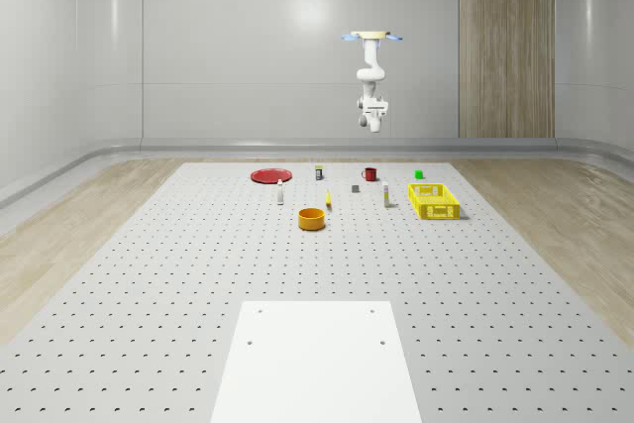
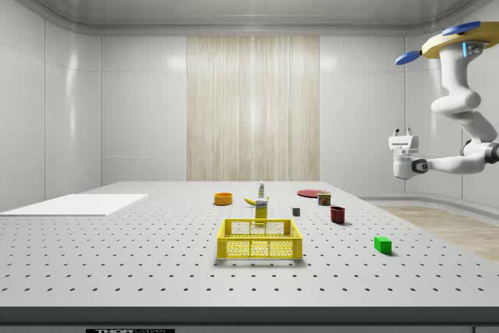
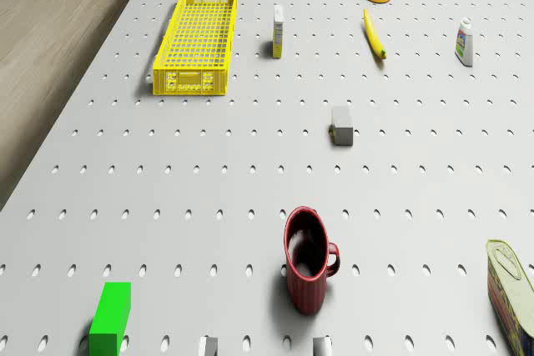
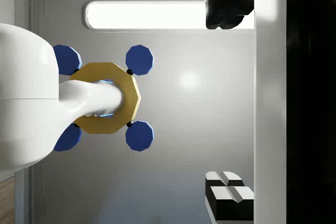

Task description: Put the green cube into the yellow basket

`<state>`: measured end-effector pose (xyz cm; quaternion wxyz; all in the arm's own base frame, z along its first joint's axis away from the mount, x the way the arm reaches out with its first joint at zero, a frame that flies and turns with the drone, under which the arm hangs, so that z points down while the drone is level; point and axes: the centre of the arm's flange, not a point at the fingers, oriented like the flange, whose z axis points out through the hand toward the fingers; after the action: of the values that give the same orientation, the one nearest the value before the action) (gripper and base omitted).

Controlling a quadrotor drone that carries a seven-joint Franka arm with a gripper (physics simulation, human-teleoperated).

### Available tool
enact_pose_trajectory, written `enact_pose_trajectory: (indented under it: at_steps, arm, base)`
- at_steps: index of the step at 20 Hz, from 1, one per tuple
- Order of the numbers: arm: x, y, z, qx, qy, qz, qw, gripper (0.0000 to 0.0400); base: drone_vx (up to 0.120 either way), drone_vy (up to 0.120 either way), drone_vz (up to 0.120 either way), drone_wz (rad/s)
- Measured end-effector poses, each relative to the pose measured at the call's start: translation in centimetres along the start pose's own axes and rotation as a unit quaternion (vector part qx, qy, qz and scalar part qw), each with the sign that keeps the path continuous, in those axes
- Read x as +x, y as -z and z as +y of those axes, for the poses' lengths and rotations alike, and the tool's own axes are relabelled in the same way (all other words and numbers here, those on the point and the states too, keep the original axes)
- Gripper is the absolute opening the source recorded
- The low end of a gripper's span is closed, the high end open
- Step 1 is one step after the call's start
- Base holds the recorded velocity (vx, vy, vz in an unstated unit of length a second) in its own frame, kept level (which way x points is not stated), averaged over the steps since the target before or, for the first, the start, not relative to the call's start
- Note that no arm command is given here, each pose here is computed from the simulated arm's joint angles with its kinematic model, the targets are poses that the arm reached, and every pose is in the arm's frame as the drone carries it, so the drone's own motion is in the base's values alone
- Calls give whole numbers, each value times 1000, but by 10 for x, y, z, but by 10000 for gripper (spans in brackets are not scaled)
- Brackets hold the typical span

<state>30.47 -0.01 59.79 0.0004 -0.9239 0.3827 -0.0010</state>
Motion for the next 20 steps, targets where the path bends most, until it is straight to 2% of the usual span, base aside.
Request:
enact_pose_trajectory:
  at_steps: [2,10,15,20]
  arm:
    - [-2,15,2,1,0,1,1000,400]
    - [-1,66,1,3,0,3,1000,400]
    - [0,83,0,4,0,4,1000,400]
    - [0,90,0,5,0,6,1000,400]
  base:
    - [0,0,0,0]
    - [120,120,0,0]
    - [120,120,0,0]
    - [120,120,0,0]
